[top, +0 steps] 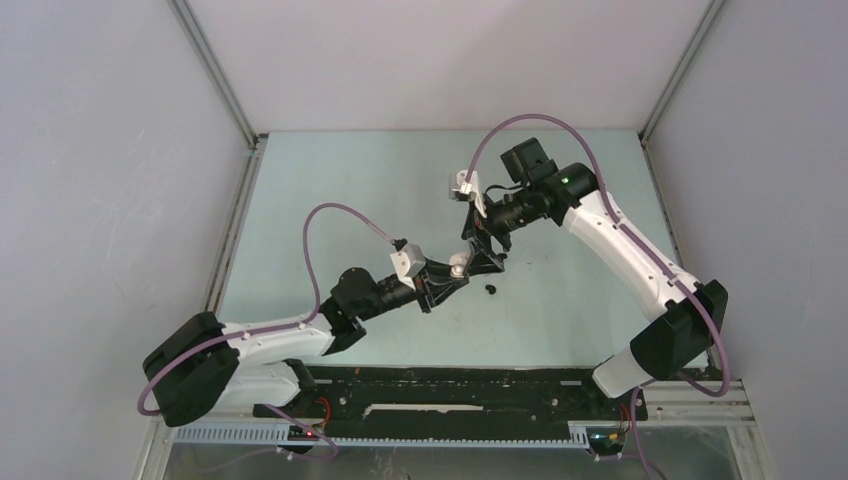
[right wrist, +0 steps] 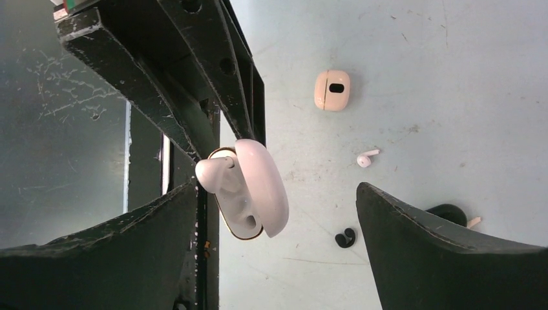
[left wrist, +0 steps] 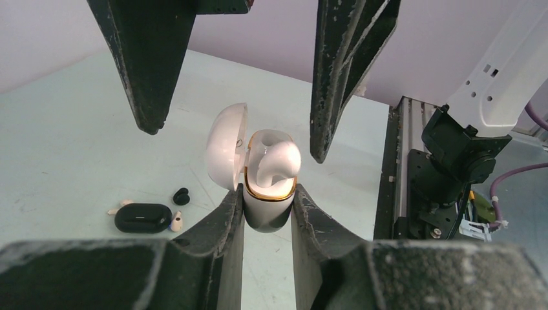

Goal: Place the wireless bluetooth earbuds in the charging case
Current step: Adjust the left earbud in the left side groove of the charging case.

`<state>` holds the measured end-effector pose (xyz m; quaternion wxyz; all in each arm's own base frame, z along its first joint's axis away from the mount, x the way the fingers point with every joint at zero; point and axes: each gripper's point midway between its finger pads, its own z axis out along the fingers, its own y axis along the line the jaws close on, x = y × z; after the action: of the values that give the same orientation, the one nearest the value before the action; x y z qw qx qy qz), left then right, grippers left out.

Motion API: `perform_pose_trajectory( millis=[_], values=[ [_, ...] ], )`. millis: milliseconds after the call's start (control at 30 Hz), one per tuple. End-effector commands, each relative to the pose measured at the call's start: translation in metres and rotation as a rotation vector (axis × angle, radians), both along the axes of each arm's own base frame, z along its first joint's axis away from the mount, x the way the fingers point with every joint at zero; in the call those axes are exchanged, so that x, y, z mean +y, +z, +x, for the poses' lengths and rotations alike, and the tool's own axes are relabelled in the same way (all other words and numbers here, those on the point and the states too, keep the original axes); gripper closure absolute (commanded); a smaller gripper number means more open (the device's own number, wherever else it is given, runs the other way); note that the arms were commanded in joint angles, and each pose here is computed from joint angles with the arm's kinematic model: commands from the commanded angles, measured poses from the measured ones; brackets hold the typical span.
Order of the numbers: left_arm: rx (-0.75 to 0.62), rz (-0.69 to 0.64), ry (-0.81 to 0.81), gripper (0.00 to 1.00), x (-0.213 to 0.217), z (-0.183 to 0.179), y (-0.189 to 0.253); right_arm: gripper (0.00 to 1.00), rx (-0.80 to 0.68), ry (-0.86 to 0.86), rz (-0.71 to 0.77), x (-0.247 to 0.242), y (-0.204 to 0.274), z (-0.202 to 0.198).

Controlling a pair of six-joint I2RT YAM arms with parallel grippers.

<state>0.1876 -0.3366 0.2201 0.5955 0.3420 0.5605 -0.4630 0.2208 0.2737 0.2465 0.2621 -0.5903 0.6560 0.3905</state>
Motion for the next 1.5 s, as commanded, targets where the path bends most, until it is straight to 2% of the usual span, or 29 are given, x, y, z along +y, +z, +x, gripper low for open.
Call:
perform_pose_trajectory(
  millis=[0, 600, 1000, 1233, 1367, 1467],
  values=[
    [-0.066, -0.040, 0.009, 1.00, 0.003, -0.002, 0.018, 0.05, -0.001, -0.012, 0.022, 0.005, 0.005, 0.005],
    [-0.065, -0.048, 0.011, 1.00, 0.003, -0.002, 0.017, 0.07, 0.002, -0.054, -0.030, -0.001, -0.005, 0.017],
    [-0.059, -0.041, 0.013, 1.00, 0.003, -0.002, 0.012, 0.06, 0.017, -0.015, -0.045, -0.001, -0.007, 0.008],
    [-0.038, -0.020, 0.052, 1.00, 0.006, 0.004, 0.006, 0.00, -0.026, 0.040, 0.122, -0.007, 0.063, -0.012],
    [-0.007, -0.024, 0.109, 1.00, 0.011, 0.013, 0.001, 0.02, -0.027, -0.058, 0.191, -0.022, 0.077, 0.013],
    [0.029, -0.036, 0.172, 1.00, 0.019, 0.022, -0.002, 0.11, 0.044, -0.188, 0.265, -0.040, 0.068, 0.045]
  ],
)
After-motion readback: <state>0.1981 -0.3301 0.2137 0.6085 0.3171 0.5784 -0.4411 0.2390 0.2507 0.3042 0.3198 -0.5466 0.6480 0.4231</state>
